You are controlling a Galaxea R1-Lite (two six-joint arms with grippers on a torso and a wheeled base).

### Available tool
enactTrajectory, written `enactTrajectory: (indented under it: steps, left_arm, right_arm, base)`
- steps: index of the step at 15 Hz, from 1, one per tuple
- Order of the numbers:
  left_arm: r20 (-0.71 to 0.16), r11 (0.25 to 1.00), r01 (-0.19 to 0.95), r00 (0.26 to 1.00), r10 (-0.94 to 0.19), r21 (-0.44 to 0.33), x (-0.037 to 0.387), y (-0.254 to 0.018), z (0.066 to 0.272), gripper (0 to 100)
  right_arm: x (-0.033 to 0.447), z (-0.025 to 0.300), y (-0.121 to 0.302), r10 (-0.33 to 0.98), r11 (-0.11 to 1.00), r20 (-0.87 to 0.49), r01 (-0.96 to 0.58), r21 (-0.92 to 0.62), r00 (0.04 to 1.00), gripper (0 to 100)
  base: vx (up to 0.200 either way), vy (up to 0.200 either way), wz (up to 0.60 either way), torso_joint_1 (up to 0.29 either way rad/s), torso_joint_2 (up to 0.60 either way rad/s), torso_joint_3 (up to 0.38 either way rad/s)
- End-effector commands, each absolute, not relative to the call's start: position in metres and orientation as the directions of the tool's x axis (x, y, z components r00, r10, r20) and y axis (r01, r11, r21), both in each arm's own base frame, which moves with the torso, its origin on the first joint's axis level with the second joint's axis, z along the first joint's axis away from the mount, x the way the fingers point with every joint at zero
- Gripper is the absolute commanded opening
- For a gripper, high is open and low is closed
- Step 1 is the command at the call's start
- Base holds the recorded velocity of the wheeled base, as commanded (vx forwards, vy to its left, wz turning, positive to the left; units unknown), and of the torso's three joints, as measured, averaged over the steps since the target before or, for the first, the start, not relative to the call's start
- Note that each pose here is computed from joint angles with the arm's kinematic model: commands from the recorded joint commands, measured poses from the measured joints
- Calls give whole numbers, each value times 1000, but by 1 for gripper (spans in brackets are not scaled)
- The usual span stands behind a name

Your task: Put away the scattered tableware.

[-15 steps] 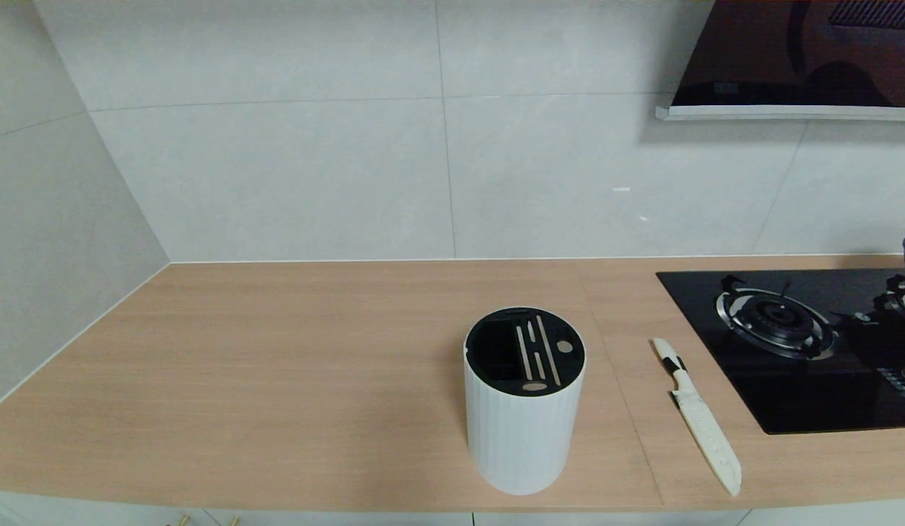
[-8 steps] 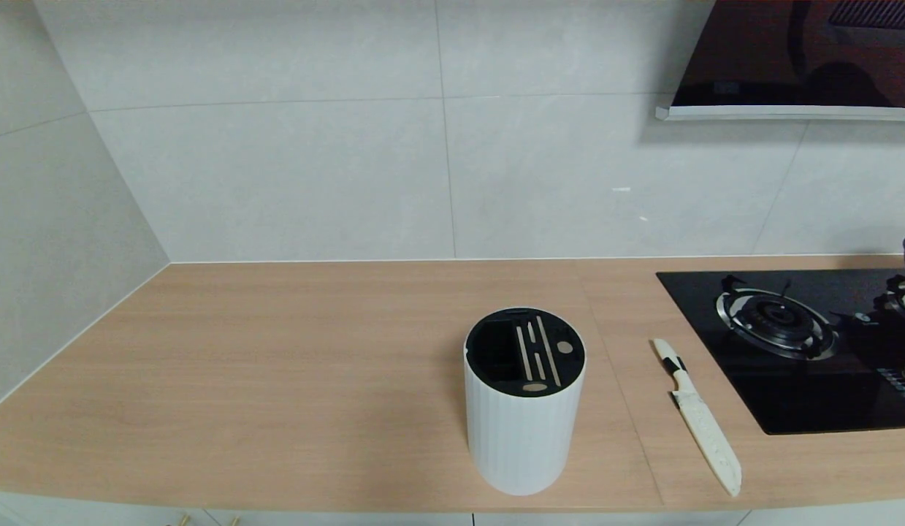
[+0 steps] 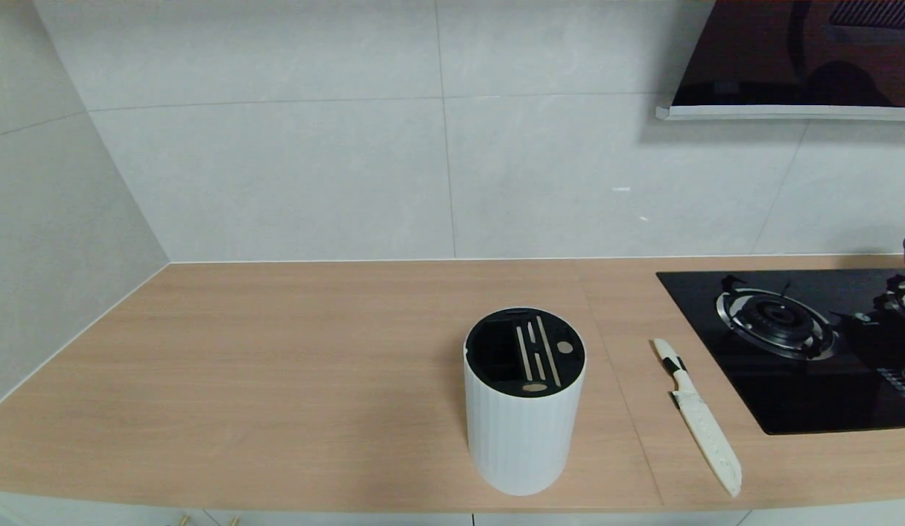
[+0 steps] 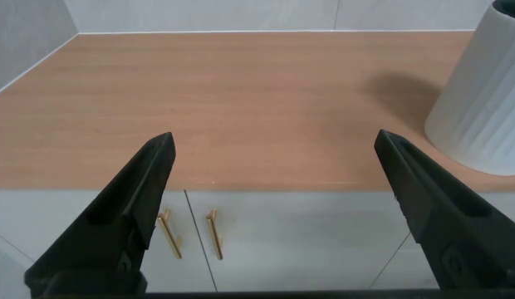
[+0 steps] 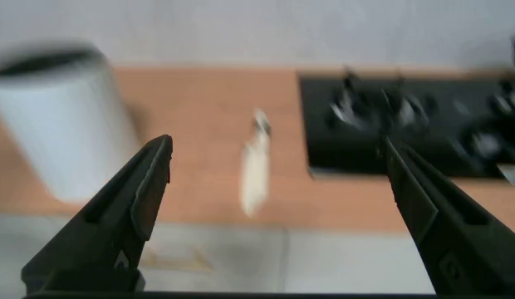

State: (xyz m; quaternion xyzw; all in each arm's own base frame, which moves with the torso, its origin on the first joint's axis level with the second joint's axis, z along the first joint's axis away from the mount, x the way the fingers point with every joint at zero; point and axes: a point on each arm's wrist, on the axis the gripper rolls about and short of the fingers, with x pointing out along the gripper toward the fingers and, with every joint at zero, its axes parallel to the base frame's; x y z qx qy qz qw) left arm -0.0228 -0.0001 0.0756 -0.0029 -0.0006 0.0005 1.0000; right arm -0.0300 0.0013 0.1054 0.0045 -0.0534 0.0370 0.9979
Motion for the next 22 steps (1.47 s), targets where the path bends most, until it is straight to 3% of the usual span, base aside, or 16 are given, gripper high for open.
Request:
enactTrajectory:
  steps: [1, 6, 11, 16, 22]
  left_arm:
    - [0, 1000, -2, 1000, 2, -6, -23, 0, 76, 100]
    - [0, 1000, -2, 1000, 2, -6, -23, 0, 76, 100]
    - [0, 1000, -2, 1000, 2, -6, -23, 0, 76, 100]
    - [0, 1000, -2, 1000, 2, -6, -23, 0, 76, 100]
    - [0, 1000, -2, 1000, 2, -6, -23, 0, 76, 100]
  right_arm:
    - [-23, 125, 2, 116, 993, 63, -118, 21, 991, 100]
    - [32, 169, 4, 178, 984, -198, -173, 45, 964, 100]
    - [94, 183, 10, 220, 975, -371, -206, 78, 902, 100]
    - [153, 176, 25, 195, 980, -423, -190, 53, 885, 100]
    - [236, 125, 49, 152, 986, -474, -168, 9, 867, 100]
  base:
    - [0, 0, 0, 0, 0, 0]
    - [0, 0, 0, 0, 0, 0]
    - [0, 0, 0, 0, 0, 0]
    - [0, 0, 0, 0, 0, 0]
    - [0, 0, 0, 0, 0, 0]
